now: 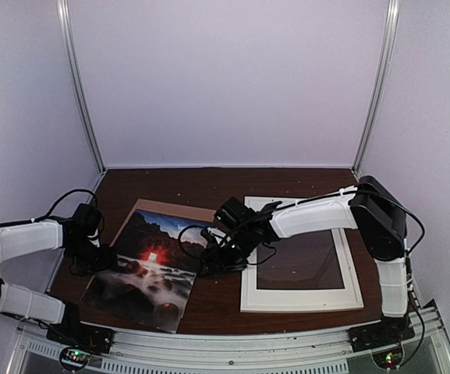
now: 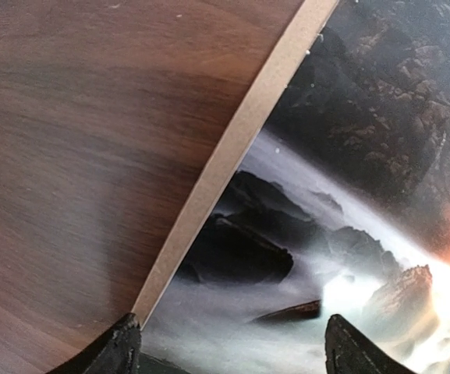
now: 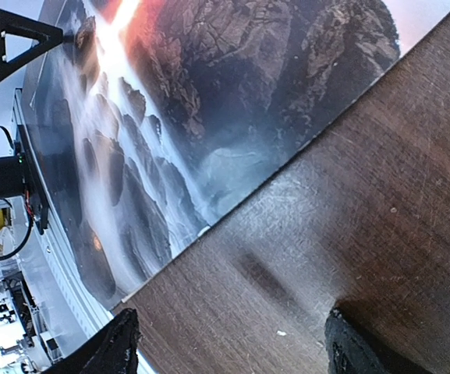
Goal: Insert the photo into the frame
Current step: Move the photo to the center of the board.
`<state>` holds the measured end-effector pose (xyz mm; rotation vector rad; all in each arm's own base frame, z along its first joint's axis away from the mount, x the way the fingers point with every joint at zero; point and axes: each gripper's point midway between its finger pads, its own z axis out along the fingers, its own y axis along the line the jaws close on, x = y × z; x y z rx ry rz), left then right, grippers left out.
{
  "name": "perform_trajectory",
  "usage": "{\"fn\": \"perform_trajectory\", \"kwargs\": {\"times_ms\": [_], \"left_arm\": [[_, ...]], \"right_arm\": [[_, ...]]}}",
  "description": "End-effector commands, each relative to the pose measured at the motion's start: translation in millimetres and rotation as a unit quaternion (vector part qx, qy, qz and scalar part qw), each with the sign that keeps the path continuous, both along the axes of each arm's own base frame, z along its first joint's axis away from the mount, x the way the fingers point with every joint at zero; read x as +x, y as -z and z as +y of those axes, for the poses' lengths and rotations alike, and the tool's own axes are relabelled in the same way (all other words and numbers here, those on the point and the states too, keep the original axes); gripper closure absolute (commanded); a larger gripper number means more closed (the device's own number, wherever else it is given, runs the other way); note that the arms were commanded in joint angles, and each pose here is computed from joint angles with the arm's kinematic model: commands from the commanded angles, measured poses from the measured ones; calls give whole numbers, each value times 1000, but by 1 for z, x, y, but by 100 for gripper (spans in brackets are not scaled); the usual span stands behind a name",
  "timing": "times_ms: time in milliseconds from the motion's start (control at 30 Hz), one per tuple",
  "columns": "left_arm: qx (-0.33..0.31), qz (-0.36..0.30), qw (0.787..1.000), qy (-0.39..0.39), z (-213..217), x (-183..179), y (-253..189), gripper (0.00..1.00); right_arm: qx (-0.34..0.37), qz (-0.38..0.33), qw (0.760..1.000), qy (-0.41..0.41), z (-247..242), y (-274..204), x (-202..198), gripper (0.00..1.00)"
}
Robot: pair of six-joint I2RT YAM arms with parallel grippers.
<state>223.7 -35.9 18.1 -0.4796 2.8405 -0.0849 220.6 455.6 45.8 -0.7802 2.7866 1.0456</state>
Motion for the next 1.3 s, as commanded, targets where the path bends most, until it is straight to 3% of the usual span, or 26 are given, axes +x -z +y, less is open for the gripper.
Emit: {"fn": "perform_trajectory", "kwargs": {"times_ms": [0, 567, 933, 1267], "left_arm": [[-98, 25, 995, 22, -33, -18, 14, 21], [-152, 31, 985, 81, -82, -32, 8, 32], [-181, 11, 976, 123, -115, -26, -12, 37], [-98, -8, 986, 135, -99, 2, -17, 27]], "right_arm": [[-13, 5, 1000, 28, -3, 13, 14, 19], [9, 31, 993, 114, -20, 23, 73, 20], [31, 48, 987, 149, -39, 21, 100, 31], [23, 52, 988, 147, -49, 19, 100, 34]]}}
